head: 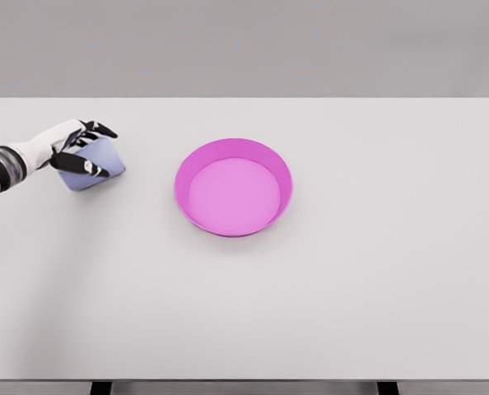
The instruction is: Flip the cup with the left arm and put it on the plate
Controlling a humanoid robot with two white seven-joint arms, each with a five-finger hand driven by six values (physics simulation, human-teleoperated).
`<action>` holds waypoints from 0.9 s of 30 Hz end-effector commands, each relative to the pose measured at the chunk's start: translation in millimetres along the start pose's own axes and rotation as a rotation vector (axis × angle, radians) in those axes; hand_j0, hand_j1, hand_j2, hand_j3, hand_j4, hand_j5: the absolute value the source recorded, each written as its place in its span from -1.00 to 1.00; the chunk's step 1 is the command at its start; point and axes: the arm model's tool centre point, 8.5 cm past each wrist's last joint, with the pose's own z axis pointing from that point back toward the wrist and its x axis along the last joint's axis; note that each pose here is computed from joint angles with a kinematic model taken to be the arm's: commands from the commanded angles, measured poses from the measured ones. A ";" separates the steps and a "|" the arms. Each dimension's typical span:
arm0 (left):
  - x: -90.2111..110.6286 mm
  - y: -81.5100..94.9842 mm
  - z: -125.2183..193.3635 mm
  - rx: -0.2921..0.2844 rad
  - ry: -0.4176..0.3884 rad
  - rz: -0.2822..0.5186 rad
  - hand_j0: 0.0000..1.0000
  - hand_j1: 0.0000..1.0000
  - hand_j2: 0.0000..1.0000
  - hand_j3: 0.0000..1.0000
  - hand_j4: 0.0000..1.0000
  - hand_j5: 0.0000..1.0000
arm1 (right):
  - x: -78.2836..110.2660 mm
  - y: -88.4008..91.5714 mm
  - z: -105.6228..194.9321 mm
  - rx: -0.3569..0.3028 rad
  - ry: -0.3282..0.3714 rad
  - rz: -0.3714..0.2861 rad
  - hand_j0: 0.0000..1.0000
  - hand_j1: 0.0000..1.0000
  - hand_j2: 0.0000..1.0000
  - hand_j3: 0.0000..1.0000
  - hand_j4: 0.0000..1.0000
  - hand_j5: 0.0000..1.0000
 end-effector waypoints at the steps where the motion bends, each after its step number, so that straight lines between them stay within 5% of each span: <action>1: 12.5 1.3 3.6 -0.004 -0.048 0.002 0.24 0.24 0.24 0.24 0.24 0.24 | -0.1 0.1 0.0 0.001 0.000 0.001 1.00 1.00 1.00 1.00 1.00 1.00; 9: 75.1 -9.8 14.1 -0.048 -0.393 0.016 0.24 0.24 0.24 0.24 0.24 0.24 | -0.1 -0.1 0.0 0.000 0.000 0.001 1.00 1.00 1.00 1.00 1.00 1.00; 21: 148.2 -69.8 -9.2 -0.116 -0.794 0.225 0.35 0.35 0.35 0.35 0.35 0.35 | -0.1 -0.1 0.0 0.000 0.000 0.001 1.00 1.00 1.00 1.00 1.00 1.00; 27: 157.2 -68.6 -3.9 0.083 -0.953 0.366 0.32 0.32 0.32 0.32 0.32 0.32 | -0.1 -0.1 0.0 0.000 0.000 0.001 1.00 1.00 1.00 1.00 1.00 1.00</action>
